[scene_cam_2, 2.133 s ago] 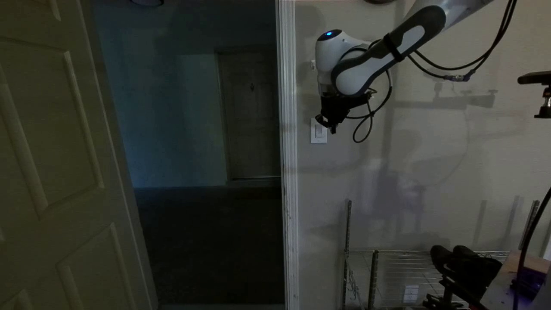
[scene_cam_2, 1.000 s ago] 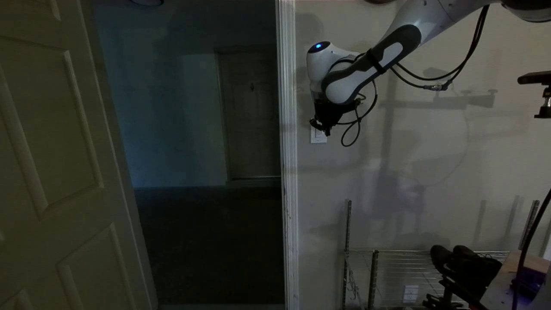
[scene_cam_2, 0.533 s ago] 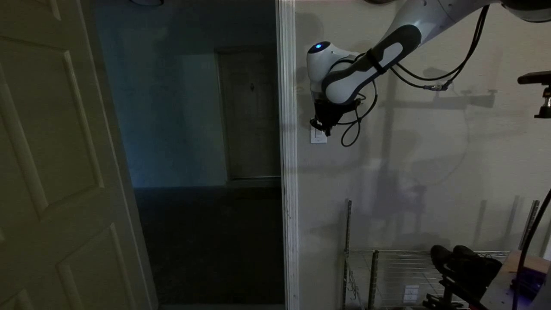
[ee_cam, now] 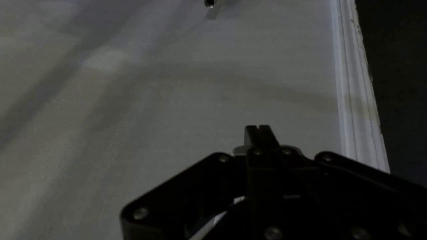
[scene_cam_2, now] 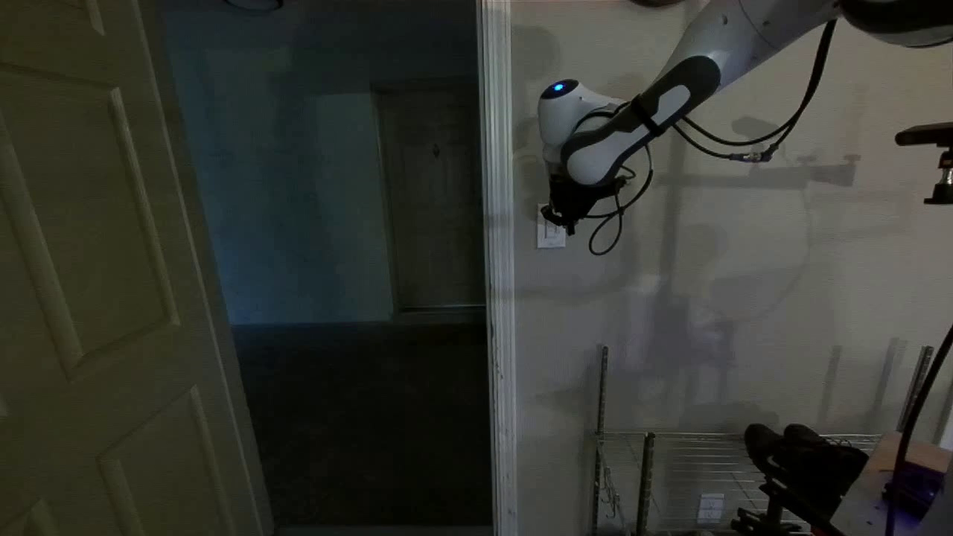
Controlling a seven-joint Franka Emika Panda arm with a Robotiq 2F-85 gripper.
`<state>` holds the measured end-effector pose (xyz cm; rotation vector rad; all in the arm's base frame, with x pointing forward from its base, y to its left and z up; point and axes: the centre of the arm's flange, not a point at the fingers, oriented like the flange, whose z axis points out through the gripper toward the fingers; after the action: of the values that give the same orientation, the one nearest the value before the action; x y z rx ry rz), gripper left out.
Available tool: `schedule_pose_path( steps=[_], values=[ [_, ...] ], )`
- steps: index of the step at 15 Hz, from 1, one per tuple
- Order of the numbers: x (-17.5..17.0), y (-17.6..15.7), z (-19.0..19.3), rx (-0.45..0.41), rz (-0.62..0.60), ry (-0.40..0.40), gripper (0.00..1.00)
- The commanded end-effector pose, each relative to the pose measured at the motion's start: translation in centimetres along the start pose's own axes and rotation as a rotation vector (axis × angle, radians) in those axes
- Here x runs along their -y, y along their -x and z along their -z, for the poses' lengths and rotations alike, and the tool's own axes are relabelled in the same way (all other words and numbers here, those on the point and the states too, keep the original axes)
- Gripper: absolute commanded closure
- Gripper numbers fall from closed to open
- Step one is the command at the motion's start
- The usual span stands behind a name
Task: Flip the light switch on the wall
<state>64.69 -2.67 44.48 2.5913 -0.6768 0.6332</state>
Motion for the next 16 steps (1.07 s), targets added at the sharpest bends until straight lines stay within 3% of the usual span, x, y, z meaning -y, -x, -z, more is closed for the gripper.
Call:
schedule_pose_path(
  steps=[1, 16],
  values=[
    [0.3, -1.7, -1.4, -0.038, -0.052, -0.037, 0.96],
    [-0.1, -7.2, -6.0, -0.202, -0.183, -0.084, 0.95]
  ],
)
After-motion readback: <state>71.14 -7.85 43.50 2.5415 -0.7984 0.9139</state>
